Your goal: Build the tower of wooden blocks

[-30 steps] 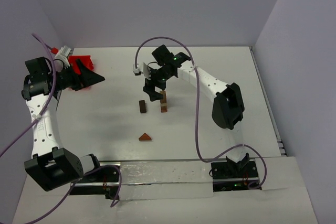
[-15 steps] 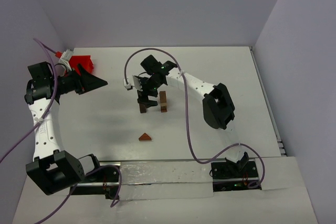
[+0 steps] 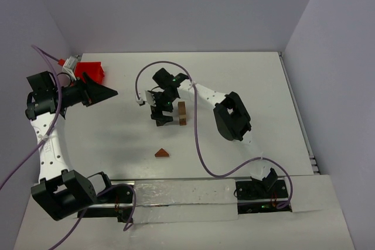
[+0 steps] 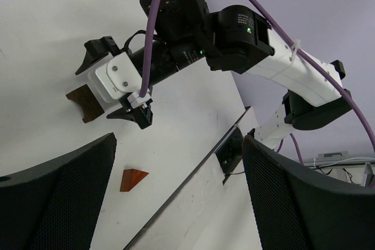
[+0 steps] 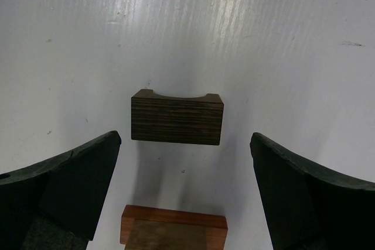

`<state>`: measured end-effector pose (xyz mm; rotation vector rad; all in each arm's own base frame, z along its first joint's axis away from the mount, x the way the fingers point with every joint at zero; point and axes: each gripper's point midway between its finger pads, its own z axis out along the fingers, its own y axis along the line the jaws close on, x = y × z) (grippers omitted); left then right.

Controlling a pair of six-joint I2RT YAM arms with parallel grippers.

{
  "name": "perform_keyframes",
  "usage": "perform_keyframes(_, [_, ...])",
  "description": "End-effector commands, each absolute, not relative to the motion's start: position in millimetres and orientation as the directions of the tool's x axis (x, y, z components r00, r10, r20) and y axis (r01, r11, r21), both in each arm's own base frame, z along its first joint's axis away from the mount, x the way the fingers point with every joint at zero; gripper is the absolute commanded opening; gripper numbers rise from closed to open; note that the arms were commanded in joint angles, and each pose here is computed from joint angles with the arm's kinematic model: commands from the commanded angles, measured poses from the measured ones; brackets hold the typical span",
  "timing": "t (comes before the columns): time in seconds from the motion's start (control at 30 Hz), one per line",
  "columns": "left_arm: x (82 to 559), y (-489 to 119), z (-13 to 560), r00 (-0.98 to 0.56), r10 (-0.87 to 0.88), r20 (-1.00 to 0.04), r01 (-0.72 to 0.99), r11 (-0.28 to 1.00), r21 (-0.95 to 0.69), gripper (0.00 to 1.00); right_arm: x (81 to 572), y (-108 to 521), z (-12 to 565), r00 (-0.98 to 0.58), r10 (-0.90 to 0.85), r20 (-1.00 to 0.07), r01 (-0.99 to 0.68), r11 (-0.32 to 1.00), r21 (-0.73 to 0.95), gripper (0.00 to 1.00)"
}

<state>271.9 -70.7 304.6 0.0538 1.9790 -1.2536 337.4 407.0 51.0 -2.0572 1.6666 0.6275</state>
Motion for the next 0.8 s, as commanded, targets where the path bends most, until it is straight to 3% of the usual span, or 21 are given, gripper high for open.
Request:
perform_keyframes(0.0, [271.0, -69.2, 314.8, -0.667, -0.346, -0.660, 0.471, 0.490, -0.734, 0.94, 342.3, 416.8, 58.9, 0.202, -0.768, -0.608, -0.977, -0.203, -0.068, 1.00])
perform_keyframes(0.77, [276.2, -56.7, 303.2, -0.684, -0.394, -0.614, 0.419, 0.477, -0.772, 0.94, 332.5, 418.5, 41.4, 0.181, -0.789, -0.588, -0.978, -0.208, -0.022, 0.99])
